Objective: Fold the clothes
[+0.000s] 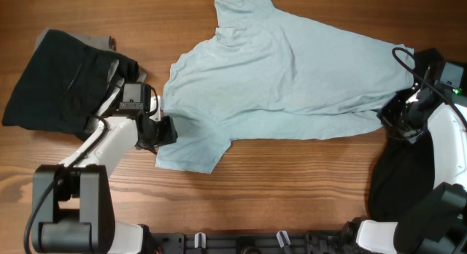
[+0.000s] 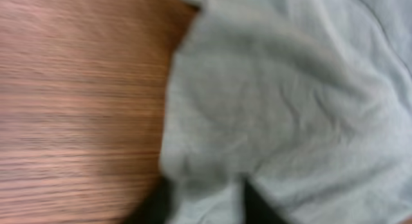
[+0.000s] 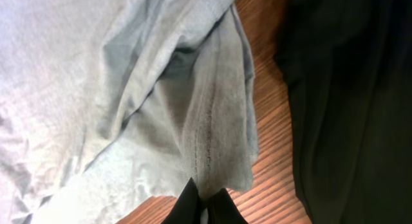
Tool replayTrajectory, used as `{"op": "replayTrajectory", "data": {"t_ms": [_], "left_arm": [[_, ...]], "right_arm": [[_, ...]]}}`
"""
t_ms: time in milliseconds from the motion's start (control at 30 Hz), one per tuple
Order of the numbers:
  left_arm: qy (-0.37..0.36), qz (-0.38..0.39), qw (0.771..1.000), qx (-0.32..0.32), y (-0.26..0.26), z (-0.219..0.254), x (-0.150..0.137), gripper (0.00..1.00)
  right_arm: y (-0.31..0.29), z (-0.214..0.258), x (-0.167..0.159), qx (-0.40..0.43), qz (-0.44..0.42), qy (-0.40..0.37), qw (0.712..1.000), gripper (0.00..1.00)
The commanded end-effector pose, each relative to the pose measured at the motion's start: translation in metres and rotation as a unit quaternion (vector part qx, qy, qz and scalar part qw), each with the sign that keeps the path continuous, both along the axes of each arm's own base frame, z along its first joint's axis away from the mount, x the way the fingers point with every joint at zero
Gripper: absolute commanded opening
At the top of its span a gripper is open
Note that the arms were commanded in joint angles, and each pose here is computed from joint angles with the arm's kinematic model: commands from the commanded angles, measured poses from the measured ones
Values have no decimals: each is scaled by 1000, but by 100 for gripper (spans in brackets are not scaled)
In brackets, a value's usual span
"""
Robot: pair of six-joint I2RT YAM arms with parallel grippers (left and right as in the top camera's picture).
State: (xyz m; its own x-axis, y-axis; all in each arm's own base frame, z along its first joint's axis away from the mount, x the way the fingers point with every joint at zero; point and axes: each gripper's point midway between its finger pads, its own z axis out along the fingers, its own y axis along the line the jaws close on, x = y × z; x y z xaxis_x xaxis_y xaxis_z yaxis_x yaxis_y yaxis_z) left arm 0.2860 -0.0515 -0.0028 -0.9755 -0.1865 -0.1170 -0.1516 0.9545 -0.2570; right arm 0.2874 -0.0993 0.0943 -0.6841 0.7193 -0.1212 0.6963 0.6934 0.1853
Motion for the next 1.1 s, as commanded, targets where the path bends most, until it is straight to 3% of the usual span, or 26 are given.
{"op": "replayTrajectory", "data": {"t_ms": [0,133,300,567,833,1067], "left_arm": [[67,-8,996,-53,-18,-19,-33,4],[65,30,996,-56,-1,10,-23,4],[10,104,993,-59,39,71,-5,4],[-97,148,984,-31,62,136,-14,4],[-110,147,983,-30,59,152,-30,4],[-111,147,982,-29,57,163,-38,4]], "right_arm": [[3,8,4,7,19,-16,1000,4],[4,8,3,7,21,-15,1000,4],[10,6,-12,18,33,14,999,4],[26,30,-49,24,59,35,997,4],[28,109,-74,-34,65,-27,997,4],[33,114,-120,-36,35,49,998,4]]}}
